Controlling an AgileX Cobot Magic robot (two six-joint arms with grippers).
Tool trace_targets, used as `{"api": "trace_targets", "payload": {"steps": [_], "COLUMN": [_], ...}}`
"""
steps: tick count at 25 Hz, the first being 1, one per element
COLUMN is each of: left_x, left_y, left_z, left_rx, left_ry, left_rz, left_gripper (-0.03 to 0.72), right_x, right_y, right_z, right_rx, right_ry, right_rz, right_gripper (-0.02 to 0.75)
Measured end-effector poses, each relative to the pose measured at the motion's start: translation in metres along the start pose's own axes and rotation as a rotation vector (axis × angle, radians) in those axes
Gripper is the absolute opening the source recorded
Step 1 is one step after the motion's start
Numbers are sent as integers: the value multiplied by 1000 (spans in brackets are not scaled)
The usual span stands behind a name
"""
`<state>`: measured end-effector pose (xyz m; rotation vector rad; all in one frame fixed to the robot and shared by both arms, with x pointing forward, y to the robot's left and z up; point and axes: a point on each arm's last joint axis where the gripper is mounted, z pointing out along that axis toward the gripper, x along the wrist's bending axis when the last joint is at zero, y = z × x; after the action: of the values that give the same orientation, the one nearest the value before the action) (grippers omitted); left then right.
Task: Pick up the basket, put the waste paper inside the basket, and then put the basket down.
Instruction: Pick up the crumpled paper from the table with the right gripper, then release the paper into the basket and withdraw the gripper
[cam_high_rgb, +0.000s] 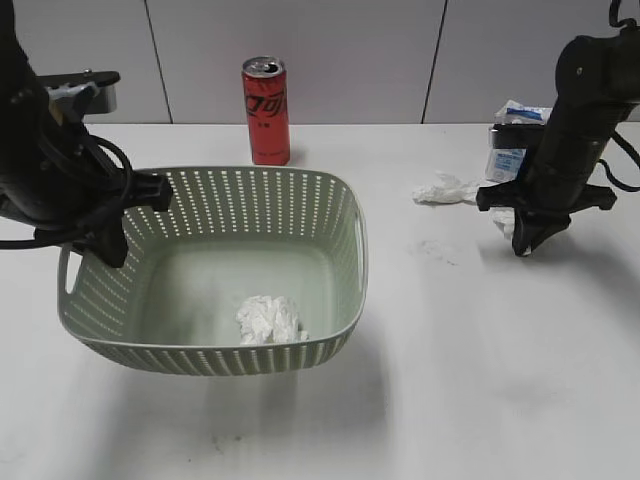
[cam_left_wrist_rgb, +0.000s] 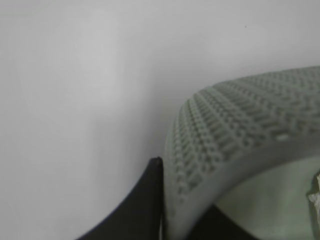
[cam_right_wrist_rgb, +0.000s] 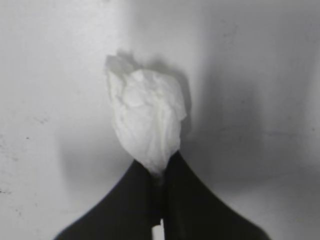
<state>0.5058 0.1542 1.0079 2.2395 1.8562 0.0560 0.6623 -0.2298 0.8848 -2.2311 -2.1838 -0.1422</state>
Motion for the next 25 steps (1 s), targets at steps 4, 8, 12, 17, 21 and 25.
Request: {"api": "trace_targets", "payload": {"steps": [4, 8, 12, 17, 21, 25], "left_x": [0, 0, 0, 1, 1, 1], "left_y": [0, -1, -1, -3, -5, -5], "left_z": [0, 0, 0, 0, 0, 0], "left_rx": [3, 7, 8, 34, 53, 56], "left_ry": [1, 2, 2, 8, 13, 14], "left_rz": [0, 0, 0, -1, -1, -1], "left_gripper": [6, 6, 6, 6, 6, 6], "right_x": [17, 56, 106, 163, 196, 221], "right_y": [-4, -19, -64, -131, -157, -163], "right_z": [-26, -104, -189, -243, -239, -210], "right_rx": [-50, -224, -378, -451, -417, -323], "right_ry": [10, 70, 256, 437, 482, 487], "right_rz": [-112, -256, -442, -683, -791, -836], "right_gripper": [-8, -8, -8, -8, -8, 23]}}
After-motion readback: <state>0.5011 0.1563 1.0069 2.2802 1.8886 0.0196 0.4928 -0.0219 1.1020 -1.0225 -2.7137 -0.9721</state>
